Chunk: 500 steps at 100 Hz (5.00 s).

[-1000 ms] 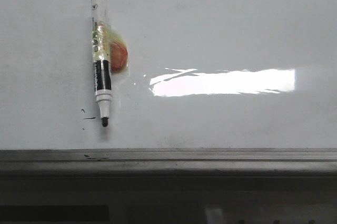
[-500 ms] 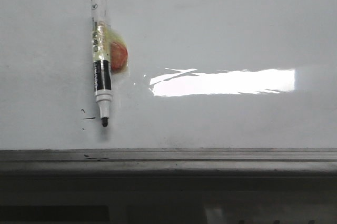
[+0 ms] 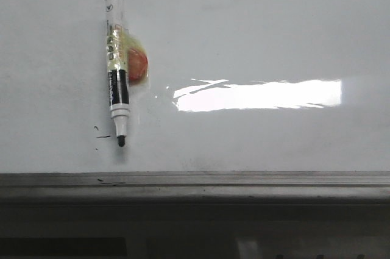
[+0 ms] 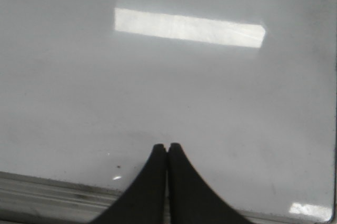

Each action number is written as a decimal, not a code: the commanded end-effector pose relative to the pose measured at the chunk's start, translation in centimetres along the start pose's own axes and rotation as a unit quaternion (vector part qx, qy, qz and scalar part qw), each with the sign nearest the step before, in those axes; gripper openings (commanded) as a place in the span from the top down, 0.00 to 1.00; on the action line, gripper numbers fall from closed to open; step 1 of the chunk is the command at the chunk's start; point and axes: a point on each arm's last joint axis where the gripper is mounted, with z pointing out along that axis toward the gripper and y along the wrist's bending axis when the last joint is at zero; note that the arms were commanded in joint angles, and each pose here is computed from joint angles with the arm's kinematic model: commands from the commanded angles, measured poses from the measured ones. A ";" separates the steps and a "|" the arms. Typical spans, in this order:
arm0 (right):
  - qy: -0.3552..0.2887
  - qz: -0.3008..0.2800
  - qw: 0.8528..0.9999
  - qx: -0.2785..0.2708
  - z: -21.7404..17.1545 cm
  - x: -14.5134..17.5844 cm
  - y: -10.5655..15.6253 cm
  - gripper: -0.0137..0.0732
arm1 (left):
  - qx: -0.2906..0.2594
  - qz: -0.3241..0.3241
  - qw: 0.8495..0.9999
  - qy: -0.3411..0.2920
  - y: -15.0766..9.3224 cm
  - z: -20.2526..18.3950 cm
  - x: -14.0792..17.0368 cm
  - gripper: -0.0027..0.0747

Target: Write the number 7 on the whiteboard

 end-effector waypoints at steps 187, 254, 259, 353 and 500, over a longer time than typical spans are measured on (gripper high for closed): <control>-0.127 0.283 0.933 -0.181 -4.1 -8.1 1.3 0.55 | 0.105 -0.321 0.937 -0.090 -1.4 -1.2 -3.6 0.80; -0.055 0.051 0.987 -0.143 -5.8 -12.9 0.2 0.37 | 0.205 -0.031 0.972 0.112 -5.3 3.2 -15.6 0.66; -0.051 0.053 0.987 -0.144 -5.6 -13.0 0.3 0.37 | 0.230 -0.015 0.963 0.141 -6.2 4.3 -15.6 0.66; -0.051 0.054 0.987 -0.142 -5.3 -13.1 0.2 0.37 | 0.233 -0.172 0.917 0.274 -13.8 14.4 -10.4 0.65; -0.105 -0.086 0.775 -0.618 -3.1 -18.4 8.6 0.37 | 0.558 0.306 0.768 0.073 -15.5 6.8 -12.3 0.99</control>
